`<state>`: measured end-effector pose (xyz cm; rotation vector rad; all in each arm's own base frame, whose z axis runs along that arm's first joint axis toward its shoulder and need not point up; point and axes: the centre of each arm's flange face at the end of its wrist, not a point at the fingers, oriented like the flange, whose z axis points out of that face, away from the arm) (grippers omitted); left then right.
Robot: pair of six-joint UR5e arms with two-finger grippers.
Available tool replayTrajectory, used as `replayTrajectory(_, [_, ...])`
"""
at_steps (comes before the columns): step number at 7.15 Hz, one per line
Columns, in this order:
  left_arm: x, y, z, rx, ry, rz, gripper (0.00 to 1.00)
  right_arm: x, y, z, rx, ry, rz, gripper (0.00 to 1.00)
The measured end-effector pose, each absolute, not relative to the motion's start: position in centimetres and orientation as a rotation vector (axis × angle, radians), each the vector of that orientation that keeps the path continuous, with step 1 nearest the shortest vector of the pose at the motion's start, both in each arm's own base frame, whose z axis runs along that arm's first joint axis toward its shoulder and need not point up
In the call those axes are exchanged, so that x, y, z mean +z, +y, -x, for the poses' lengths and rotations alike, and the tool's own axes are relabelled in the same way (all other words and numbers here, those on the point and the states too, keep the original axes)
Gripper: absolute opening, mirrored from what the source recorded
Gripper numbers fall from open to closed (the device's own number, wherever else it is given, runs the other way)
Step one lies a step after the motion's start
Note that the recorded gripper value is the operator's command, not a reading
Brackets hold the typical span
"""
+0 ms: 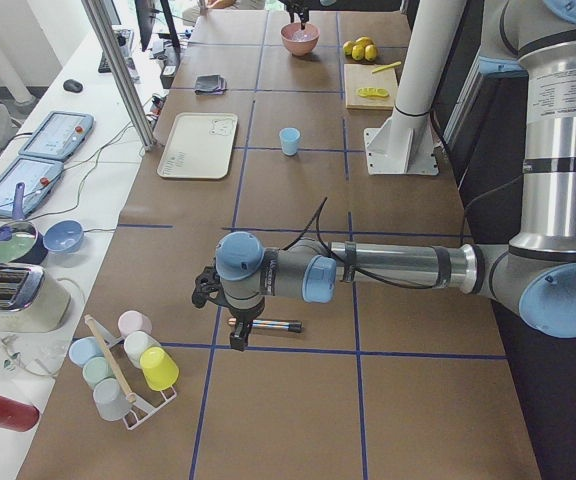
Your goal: Mash ice and strawberries in cup
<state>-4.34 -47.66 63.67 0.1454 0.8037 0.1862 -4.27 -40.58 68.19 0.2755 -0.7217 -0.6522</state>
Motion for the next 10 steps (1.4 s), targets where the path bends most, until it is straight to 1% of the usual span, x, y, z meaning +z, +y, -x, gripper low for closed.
replayTrajectory(4, [63.7, -47.6, 4.3, 0.186, 0.804, -0.144, 1.0, 69.6, -39.7, 3.9, -0.643, -0.715, -0.261, 0.81])
replayTrajectory(5, [63.7, -47.6, 4.3, 0.185, 0.804, -0.144, 1.0, 69.8, -39.6, 3.9, -0.642, -0.712, -0.257, 0.77])
replayTrajectory(6, [63.7, -47.6, 4.3, 0.185, 0.804, -0.144, 1.0, 69.9, -39.7, 3.9, -0.641, -0.709, -0.255, 0.69])
replayTrajectory(7, [63.7, -47.6, 4.3, 0.185, 0.804, -0.143, 1.0, 69.8, -39.8, 3.9, -0.641, -0.708, -0.255, 0.5])
replayTrajectory(8, [63.7, -47.6, 4.3, 0.185, 0.804, -0.143, 1.0, 69.8, -39.9, 4.0, -0.641, -0.707, -0.254, 0.42])
replayTrajectory(10, [63.7, -47.6, 4.3, 0.186, 0.805, -0.145, 1.0, 69.7, -40.2, 4.1, -0.638, -0.702, -0.241, 0.44])
